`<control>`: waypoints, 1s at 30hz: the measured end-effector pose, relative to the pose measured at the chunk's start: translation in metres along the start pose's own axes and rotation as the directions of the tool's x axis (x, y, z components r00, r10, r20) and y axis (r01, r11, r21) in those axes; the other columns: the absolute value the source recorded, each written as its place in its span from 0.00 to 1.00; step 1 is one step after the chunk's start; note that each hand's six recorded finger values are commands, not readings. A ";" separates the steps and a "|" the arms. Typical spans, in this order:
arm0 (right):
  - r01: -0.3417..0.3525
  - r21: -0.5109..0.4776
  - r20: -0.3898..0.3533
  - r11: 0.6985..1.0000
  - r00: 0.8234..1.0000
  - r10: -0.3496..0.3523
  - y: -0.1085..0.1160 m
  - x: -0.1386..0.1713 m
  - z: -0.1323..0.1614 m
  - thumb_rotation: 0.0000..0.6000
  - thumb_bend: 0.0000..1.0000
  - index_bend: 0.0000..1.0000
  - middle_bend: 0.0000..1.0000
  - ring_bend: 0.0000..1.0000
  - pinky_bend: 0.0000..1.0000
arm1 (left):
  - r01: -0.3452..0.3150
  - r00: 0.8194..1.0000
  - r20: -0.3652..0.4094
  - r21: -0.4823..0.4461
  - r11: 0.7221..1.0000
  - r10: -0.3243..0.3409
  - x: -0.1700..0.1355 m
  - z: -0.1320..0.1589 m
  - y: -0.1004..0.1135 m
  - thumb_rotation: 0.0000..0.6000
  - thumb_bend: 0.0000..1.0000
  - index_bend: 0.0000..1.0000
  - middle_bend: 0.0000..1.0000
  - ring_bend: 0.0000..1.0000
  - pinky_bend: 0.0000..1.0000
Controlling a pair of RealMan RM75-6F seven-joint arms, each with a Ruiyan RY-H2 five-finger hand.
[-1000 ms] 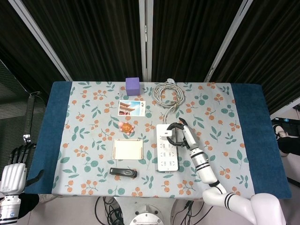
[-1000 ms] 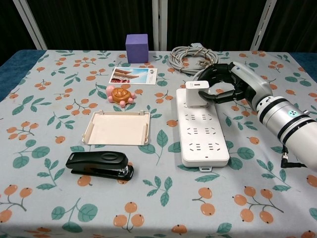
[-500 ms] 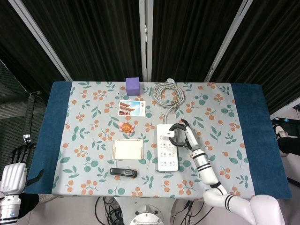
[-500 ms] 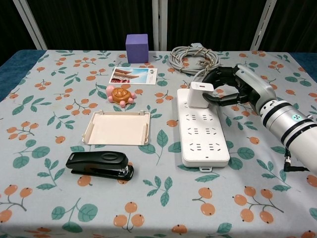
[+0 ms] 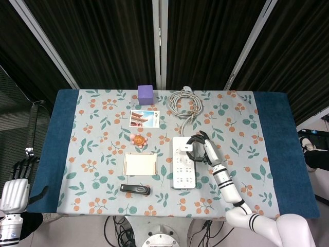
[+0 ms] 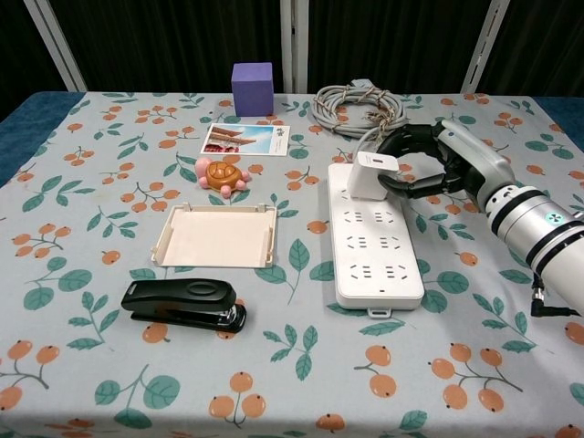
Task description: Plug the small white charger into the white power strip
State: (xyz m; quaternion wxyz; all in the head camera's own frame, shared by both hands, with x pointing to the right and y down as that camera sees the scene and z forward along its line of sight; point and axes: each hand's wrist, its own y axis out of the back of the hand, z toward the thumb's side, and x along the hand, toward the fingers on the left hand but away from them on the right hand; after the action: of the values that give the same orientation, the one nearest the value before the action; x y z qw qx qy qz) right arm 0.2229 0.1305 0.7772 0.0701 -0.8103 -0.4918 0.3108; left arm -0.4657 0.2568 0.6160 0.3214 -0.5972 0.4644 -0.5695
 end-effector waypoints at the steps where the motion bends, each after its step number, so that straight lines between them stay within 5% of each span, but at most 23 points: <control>1: -0.004 0.001 -0.003 1.000 1.000 0.004 0.000 0.000 0.001 1.00 0.07 0.25 0.28 0.04 0.00 | 0.000 1.000 0.000 0.000 1.000 0.000 0.000 0.000 0.000 1.00 0.22 0.00 0.05 0.00 0.00; 18: -0.046 0.058 -0.082 0.997 0.995 0.051 0.017 0.016 0.034 1.00 0.05 0.08 0.19 0.00 0.00 | -0.012 1.000 0.007 0.007 1.000 0.012 0.000 0.001 0.005 1.00 0.22 0.00 0.04 0.00 0.00; 20: -0.050 0.053 -0.100 0.997 0.993 0.055 0.021 0.018 0.045 1.00 0.07 0.15 0.28 0.07 0.00 | -0.014 1.000 0.007 0.009 1.000 0.014 0.000 0.001 0.006 1.00 0.22 0.00 0.04 0.00 0.00; 23: -0.060 0.012 -0.130 0.998 0.990 0.061 0.025 0.021 0.068 1.00 0.19 0.44 0.49 0.33 0.14 | -0.018 1.000 0.013 0.009 1.000 0.018 0.001 0.004 0.007 1.00 0.22 0.00 0.04 0.00 0.00; 27: -0.087 -0.108 -0.150 0.990 0.986 0.070 0.028 0.021 0.104 1.00 0.44 0.88 0.77 0.73 0.62 | -0.018 1.000 0.020 0.010 1.000 0.018 0.000 0.007 0.007 1.00 0.22 0.00 0.04 0.00 0.00; 30: -0.119 -0.220 -0.118 0.968 0.988 0.095 0.024 0.016 0.118 1.00 0.60 1.00 0.89 0.90 0.79 | -0.017 1.000 0.018 0.011 1.000 0.017 0.000 0.007 0.007 1.00 0.22 0.00 0.04 0.00 0.00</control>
State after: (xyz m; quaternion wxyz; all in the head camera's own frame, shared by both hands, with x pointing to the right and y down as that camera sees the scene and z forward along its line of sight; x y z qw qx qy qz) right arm 0.1792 0.1093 0.6660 -0.0133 -0.8539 -0.4750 0.2124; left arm -0.4597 0.2533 0.6085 0.3335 -0.5964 0.4635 -0.5640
